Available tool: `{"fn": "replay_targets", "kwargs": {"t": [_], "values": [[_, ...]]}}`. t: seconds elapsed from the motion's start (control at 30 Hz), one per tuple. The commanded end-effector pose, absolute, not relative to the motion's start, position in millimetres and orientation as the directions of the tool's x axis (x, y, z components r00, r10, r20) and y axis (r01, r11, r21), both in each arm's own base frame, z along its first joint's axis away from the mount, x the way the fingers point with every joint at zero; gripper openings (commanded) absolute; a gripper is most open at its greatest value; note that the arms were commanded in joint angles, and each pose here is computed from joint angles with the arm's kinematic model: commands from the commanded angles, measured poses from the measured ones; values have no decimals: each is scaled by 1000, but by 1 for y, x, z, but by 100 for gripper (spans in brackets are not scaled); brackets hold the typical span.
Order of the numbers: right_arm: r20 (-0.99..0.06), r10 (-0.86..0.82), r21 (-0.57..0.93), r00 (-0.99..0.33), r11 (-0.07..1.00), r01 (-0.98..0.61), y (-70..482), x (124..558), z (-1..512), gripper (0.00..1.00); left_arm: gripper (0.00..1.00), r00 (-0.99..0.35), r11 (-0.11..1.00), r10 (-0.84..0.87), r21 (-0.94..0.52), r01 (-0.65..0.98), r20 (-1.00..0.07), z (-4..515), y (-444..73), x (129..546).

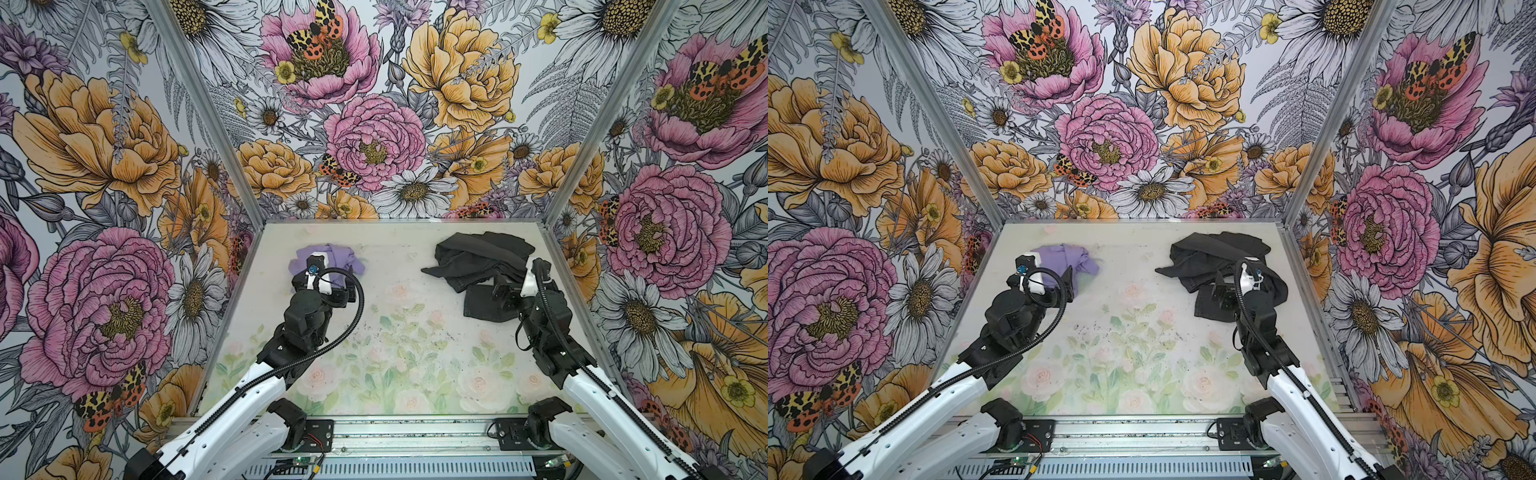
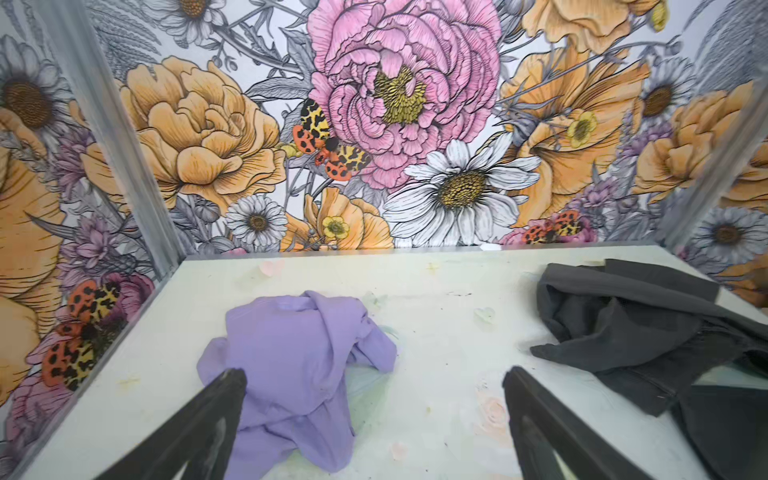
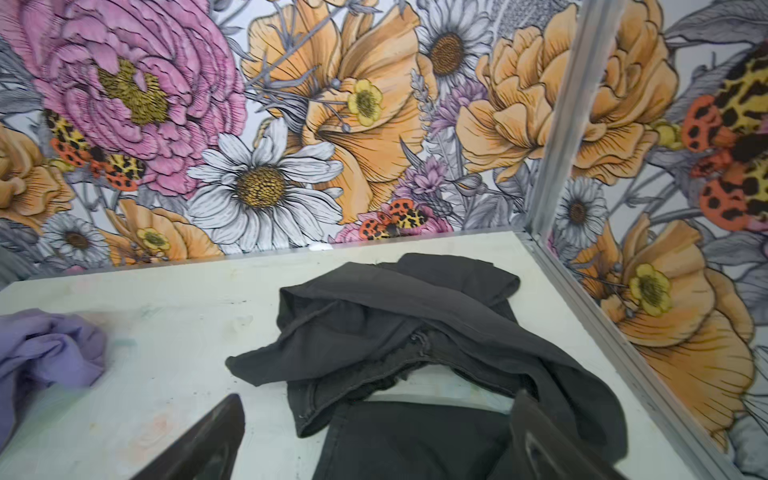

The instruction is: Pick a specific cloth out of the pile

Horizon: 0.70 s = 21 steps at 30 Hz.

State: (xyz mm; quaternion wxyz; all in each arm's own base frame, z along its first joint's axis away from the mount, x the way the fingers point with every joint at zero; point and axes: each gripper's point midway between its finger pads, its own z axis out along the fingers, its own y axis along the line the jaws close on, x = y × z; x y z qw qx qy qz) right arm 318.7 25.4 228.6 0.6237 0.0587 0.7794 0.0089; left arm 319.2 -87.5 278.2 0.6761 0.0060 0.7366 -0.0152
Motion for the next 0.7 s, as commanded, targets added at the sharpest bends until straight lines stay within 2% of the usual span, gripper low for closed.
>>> {"fn": "replay_targets", "kwargs": {"t": [0.0, 0.23, 0.43, 0.5, 0.67], "values": [[-965, 126, 86, -228, 980, 178, -5, 322, 212, 99, 99, 30, 995, -24, -27, -98, -999, 288, -50, 330], [-961, 137, 85, -241, 972, 218, -38, 340, 178, 99, 99, 34, 963, -66, -73, -261, -997, 225, 30, 340], [-977, 90, 55, -194, 982, 182, -40, 354, 153, 99, 99, -8, 979, -75, -72, -193, -997, 184, 34, 365], [-984, 92, 67, -155, 985, 160, -38, 357, 148, 99, 99, -68, 978, -94, -79, -192, -993, 169, 36, 372], [-988, 57, 46, -144, 996, 78, -26, 368, 148, 99, 99, -48, 976, -120, -109, -190, -992, 155, 41, 376]]}}
